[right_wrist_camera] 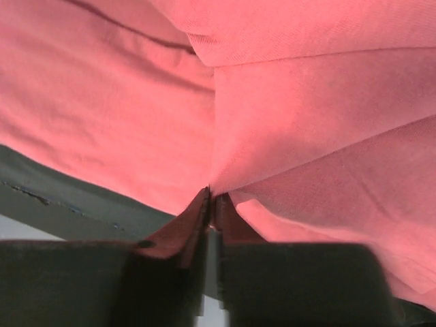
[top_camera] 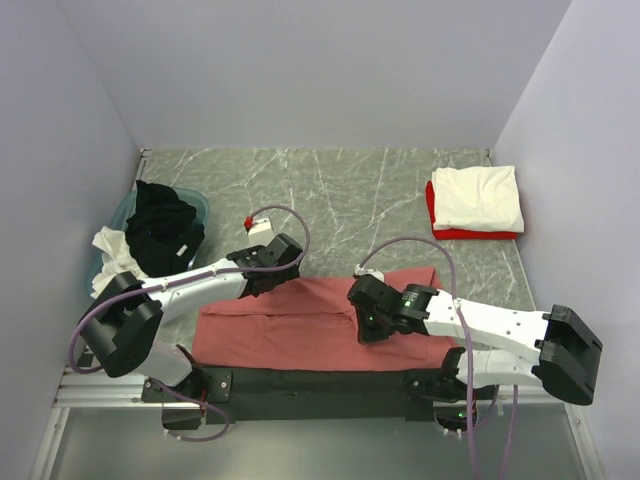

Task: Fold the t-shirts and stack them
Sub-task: Fold the tshirt

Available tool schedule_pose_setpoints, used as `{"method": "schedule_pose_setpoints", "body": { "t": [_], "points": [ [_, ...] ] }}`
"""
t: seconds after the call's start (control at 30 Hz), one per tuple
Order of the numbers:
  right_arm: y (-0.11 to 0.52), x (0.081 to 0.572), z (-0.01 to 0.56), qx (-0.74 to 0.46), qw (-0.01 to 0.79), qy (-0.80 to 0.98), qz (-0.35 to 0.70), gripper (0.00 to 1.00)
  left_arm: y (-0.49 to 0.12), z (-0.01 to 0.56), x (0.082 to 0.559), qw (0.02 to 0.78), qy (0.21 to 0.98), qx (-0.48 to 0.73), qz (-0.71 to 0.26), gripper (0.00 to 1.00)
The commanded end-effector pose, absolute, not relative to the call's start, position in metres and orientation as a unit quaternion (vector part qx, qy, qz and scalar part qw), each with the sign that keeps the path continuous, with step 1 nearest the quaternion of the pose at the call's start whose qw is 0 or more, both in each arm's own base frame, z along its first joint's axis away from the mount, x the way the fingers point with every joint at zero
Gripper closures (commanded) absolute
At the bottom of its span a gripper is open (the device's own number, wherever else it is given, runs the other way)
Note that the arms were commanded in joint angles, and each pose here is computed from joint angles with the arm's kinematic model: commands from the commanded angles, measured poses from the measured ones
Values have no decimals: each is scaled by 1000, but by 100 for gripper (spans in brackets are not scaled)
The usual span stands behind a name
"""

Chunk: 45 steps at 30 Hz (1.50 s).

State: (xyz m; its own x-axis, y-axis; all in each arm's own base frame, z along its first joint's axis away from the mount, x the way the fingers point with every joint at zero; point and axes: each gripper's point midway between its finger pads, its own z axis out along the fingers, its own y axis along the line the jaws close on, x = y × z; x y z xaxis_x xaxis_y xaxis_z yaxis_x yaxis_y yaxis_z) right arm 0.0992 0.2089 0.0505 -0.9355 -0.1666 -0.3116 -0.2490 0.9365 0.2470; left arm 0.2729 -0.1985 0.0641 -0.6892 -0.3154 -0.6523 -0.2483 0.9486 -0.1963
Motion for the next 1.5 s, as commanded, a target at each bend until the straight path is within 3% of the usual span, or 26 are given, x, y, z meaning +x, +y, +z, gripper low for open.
{"method": "schedule_pose_setpoints", "body": {
  "t": [0.0, 0.03, 0.07, 0.17, 0.27, 0.5, 0.87, 1.47],
  "points": [
    [216, 94, 61, -116, 138, 971, 159, 75, -203, 67, 275, 369, 916, -146, -56, 21],
    [214, 97, 63, -114, 146, 971, 153, 57, -203, 66, 275, 367, 917, -144, -53, 21],
    [214, 98, 65, -116, 147, 970, 152, 49, -203, 66, 275, 367, 917, -144, -53, 21],
    [211, 111, 74, -104, 177, 969, 137, 36, -204, 65, 275, 366, 918, -142, -53, 21],
    [210, 132, 86, -87, 207, 965, 135, 32, -204, 64, 274, 365, 919, -141, -52, 21],
    [165, 203, 99, 11, 268, 954, 133, 30, -197, 56, 268, 360, 921, -141, -46, 21],
    [59, 260, 87, 173, 300, 935, 82, 29, -190, 30, 253, 340, 929, -140, -49, 19],
    [26, 262, 42, 227, 236, 944, 54, 30, -160, 33, 255, 353, 920, -166, -44, 16]
  ]
}}
